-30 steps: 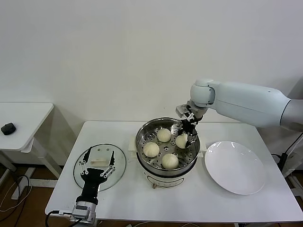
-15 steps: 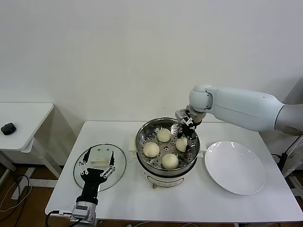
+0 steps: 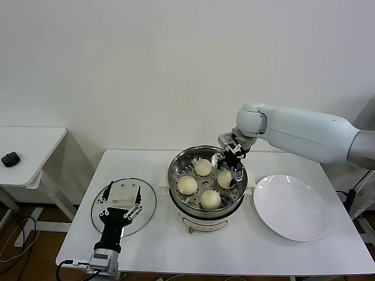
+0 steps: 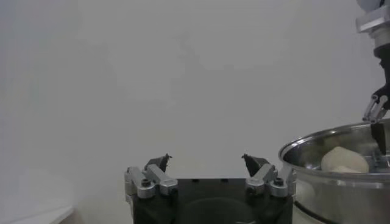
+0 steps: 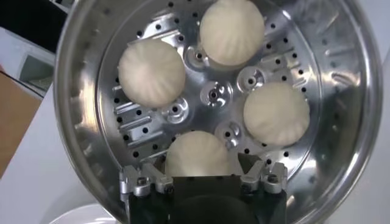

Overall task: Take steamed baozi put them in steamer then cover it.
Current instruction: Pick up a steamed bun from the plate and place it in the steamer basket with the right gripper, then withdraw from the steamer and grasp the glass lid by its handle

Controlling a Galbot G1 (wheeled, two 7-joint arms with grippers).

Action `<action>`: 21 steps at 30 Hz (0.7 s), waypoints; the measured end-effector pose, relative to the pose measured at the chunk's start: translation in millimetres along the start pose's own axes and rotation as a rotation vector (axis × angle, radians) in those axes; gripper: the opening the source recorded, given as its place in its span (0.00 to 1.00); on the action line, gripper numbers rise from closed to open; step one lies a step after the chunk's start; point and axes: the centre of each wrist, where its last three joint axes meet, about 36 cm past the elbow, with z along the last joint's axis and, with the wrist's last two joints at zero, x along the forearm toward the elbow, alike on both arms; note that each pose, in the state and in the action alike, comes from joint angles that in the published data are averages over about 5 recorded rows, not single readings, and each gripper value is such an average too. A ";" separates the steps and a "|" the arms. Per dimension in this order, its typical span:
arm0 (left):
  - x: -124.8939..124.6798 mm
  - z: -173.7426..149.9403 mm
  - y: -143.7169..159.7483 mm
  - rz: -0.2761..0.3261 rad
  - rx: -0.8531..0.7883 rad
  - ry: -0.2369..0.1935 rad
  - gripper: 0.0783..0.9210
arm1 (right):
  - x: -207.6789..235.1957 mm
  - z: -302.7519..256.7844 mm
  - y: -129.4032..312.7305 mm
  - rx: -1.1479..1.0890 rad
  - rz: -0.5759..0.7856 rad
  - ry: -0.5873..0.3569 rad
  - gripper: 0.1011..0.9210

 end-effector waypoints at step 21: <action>-11.8 8.0 7.1 -0.033 -0.289 -0.027 0.88 | -36.8 84.7 135.0 -0.314 1.175 -0.644 0.88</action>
